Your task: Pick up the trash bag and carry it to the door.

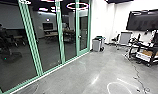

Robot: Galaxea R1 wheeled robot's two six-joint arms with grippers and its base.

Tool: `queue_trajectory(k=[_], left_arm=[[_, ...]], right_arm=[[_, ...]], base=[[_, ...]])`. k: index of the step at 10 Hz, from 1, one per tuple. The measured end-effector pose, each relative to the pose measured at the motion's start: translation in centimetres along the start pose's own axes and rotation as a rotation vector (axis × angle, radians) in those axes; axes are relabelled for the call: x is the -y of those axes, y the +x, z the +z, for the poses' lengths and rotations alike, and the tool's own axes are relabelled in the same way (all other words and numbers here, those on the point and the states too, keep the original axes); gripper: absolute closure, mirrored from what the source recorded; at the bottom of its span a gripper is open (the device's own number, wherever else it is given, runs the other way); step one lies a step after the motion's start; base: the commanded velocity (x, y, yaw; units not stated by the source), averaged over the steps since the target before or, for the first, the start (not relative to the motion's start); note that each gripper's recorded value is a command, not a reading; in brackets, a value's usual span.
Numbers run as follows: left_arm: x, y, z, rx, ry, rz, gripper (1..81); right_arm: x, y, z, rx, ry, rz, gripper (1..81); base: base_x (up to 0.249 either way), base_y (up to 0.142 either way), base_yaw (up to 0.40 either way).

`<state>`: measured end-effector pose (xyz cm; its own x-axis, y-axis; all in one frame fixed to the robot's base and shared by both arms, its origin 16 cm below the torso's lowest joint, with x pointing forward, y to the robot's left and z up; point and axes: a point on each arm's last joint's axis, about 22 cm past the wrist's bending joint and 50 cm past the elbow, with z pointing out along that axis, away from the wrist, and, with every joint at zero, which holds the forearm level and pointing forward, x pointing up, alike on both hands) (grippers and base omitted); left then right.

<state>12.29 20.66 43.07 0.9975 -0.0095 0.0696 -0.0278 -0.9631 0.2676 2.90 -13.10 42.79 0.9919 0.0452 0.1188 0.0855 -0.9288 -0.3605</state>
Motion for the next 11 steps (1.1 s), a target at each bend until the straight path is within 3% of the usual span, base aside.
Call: queue_trajectory(k=[6,11], left_arm=[[0.04,0.0,-0.01,0.0,0.001,0.0,81.1],[-0.04,0.14,0.0,-0.002,0.0,0.001,81.1]], right_arm=[[0.02,-0.13,0.0,0.0,0.0,0.001,1.0],[0.02,-0.16,0.0,0.001,0.0,0.001,1.0]], base=[[0.0,0.0,-0.182],[0.0,0.0,-0.067]])
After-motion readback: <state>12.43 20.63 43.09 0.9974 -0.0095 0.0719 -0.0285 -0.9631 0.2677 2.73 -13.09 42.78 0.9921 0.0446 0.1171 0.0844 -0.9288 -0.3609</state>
